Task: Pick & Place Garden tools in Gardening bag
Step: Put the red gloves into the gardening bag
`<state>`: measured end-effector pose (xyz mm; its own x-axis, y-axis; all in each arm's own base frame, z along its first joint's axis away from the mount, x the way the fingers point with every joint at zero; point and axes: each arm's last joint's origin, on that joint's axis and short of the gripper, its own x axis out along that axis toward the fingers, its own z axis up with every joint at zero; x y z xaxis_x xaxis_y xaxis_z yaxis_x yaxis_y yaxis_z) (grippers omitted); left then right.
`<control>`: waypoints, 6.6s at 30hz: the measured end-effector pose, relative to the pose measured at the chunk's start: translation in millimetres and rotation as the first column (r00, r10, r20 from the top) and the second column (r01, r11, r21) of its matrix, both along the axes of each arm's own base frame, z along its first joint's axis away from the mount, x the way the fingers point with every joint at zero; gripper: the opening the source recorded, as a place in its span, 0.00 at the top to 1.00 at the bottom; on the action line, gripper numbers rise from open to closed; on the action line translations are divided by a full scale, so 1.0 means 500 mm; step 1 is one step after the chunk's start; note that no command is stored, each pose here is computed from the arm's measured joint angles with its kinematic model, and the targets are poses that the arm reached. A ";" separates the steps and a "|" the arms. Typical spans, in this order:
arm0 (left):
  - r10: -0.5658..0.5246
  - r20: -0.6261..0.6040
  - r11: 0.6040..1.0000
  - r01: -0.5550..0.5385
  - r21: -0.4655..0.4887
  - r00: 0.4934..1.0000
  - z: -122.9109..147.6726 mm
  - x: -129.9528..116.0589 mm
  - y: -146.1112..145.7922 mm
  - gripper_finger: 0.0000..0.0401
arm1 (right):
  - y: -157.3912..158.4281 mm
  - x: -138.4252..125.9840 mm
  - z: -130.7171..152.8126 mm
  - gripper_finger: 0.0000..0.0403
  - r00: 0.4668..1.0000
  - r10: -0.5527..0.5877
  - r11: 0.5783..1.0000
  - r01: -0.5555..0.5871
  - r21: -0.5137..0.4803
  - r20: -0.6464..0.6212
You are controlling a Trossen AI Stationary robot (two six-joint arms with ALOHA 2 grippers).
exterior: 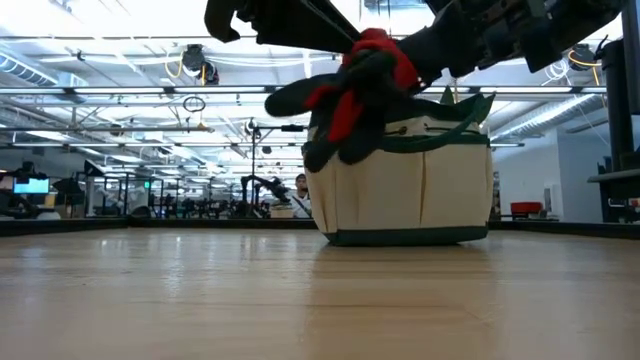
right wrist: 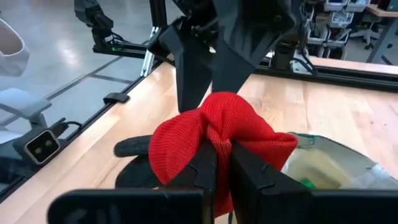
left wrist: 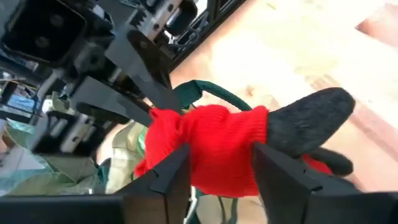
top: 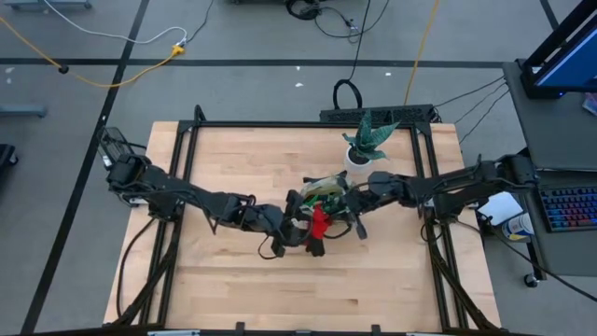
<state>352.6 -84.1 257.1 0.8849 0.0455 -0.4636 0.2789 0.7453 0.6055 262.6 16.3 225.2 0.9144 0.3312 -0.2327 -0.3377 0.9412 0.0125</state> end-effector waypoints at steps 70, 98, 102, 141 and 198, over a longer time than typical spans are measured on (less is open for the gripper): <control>0.390 0.241 0.786 -0.185 -0.590 0.889 0.106 -0.013 0.053 0.96 | -0.018 -0.059 0.052 0.63 0.964 -0.265 0.959 0.266 -0.103 0.015; 0.400 0.113 0.845 -0.319 -0.428 0.910 0.034 0.024 0.131 0.96 | 0.004 -0.092 -0.025 0.67 0.961 -0.106 0.991 0.079 -0.112 -0.257; 0.350 0.068 0.878 -0.302 -0.370 0.934 0.026 0.019 0.131 0.96 | 0.006 -0.092 -0.025 0.70 0.962 -0.103 0.991 0.075 -0.114 -0.255; 0.222 -0.213 0.854 -0.295 -0.428 0.951 -0.030 0.074 0.195 0.96 | -0.002 -0.084 -0.013 0.75 0.966 -0.209 0.961 0.173 -0.217 -0.154; 0.189 -0.108 0.916 -0.215 -0.339 0.976 -0.062 0.110 0.160 0.60 | -0.064 -0.068 -0.109 0.99 0.955 -0.251 0.960 0.225 -0.170 -0.157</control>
